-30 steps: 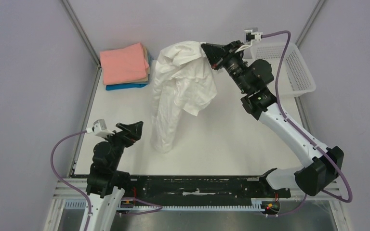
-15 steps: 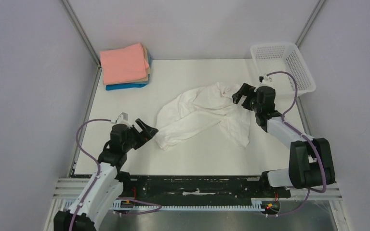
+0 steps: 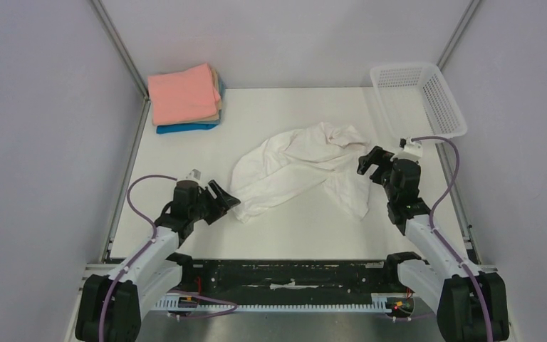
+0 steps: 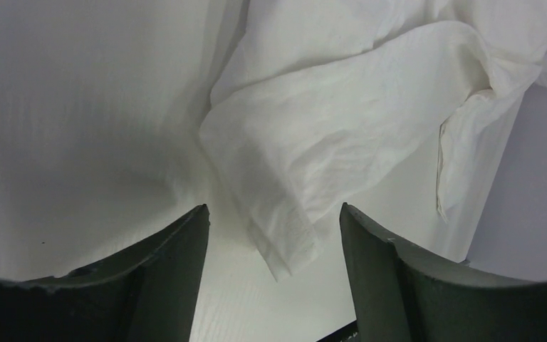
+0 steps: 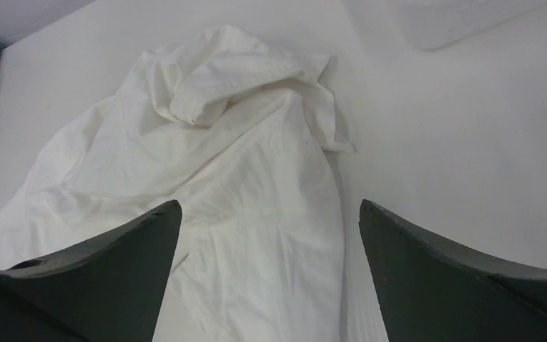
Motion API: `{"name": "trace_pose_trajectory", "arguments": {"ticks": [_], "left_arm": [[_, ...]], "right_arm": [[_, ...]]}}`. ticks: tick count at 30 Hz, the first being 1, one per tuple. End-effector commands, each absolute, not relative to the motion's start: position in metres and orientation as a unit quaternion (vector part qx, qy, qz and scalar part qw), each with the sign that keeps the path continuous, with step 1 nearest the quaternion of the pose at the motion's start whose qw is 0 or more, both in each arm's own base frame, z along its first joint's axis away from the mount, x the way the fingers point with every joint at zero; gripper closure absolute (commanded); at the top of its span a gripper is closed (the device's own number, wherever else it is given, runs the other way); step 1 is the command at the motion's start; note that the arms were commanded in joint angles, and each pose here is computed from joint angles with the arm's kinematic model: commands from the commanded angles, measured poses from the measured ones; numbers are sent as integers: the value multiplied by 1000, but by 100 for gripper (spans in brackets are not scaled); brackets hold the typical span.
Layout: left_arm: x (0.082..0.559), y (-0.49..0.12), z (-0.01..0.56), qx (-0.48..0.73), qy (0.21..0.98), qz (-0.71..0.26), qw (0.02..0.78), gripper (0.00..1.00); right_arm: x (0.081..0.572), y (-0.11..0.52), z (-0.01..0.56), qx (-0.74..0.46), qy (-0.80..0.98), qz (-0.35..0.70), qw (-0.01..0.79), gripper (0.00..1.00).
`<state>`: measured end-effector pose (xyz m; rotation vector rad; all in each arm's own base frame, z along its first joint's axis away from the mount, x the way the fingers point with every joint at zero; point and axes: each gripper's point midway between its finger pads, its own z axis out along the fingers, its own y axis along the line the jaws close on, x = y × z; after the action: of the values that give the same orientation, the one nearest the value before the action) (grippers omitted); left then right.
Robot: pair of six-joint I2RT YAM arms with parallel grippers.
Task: Fold and stack the t-shirts
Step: Move the tshirt to the center of the board, then flatten out the tshirt
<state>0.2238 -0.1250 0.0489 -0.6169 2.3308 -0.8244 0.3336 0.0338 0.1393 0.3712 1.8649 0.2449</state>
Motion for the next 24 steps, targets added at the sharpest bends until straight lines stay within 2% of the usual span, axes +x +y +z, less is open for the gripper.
{"name": "trace_pose_trajectory", "arguments": {"ticks": [1, 7, 8, 9, 10, 11, 18, 24], "left_arm": [[227, -139, 54, -228, 864, -340, 293, 30], [233, -154, 49, -222, 861, -353, 291, 43], [236, -159, 53, -214, 859, -361, 293, 48], [237, -163, 52, -210, 861, -362, 289, 56], [239, -166, 53, -207, 862, -363, 288, 70], [240, -167, 50, -209, 864, -358, 285, 96], [240, -164, 76, -189, 842, -371, 342, 98], [234, -147, 110, -178, 813, -365, 417, 98]], "right_arm": [[325, 27, 142, 163, 785, 93, 590, 2], [312, 34, 133, 145, 791, 109, 584, 2], [309, 38, 129, 137, 796, 113, 578, 2], [307, 43, 125, 126, 803, 116, 570, 2], [303, 50, 120, 106, 814, 118, 559, 2], [300, 57, 116, 89, 823, 115, 549, 2], [259, 80, 81, 25, 878, 15, 477, 2], [230, 85, 43, -10, 904, 7, 428, 5]]}}
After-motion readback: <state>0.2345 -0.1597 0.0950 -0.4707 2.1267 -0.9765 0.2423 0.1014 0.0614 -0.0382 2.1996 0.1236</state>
